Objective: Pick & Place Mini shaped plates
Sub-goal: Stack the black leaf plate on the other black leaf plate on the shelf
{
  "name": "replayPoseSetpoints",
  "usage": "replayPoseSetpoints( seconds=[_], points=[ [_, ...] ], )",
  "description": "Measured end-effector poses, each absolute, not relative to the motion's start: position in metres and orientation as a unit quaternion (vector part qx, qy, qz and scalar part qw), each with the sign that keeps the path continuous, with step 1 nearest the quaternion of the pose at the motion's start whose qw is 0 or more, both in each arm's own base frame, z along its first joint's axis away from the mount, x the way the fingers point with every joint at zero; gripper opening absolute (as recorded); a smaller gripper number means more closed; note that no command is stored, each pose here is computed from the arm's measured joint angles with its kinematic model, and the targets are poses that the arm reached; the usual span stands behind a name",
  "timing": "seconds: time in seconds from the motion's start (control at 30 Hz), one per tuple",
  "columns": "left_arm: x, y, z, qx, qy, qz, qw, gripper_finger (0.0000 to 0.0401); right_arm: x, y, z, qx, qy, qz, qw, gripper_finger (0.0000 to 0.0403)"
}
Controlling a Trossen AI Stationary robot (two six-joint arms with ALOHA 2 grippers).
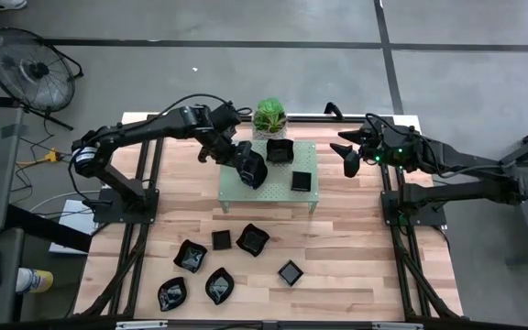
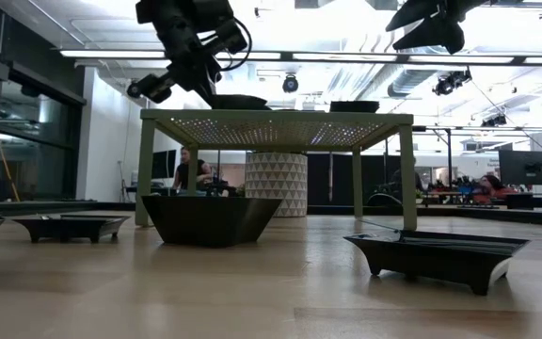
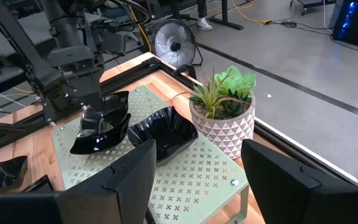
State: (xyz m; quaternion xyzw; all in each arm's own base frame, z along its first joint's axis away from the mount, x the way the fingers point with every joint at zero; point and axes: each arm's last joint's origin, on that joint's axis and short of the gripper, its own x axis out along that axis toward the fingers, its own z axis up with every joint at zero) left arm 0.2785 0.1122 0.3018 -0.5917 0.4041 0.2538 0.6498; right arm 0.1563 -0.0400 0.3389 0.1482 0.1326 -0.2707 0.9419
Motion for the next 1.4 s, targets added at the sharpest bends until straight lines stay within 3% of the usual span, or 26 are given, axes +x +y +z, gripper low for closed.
replayPoseSetpoints(
  seconds=[0.87, 1.2, 1.4],
  points=[
    [0.286, 0.092, 0.301, -0.59, 0.402, 0.285, 0.64, 0.0001, 0.156, -0.04, 0.339, 0.149, 0.134, -0.267, 0.943, 0.0232],
    [0.286, 0.093, 0.301, -0.589, 0.401, 0.284, 0.642, 0.0052, 0.156, -0.04, 0.339, 0.149, 0.134, -0.267, 0.943, 0.0232],
    [0.286, 0.093, 0.301, -0.582, 0.404, 0.279, 0.648, 0.0062, 0.156, -0.04, 0.339, 0.149, 0.134, -0.266, 0.943, 0.0232]
  ],
)
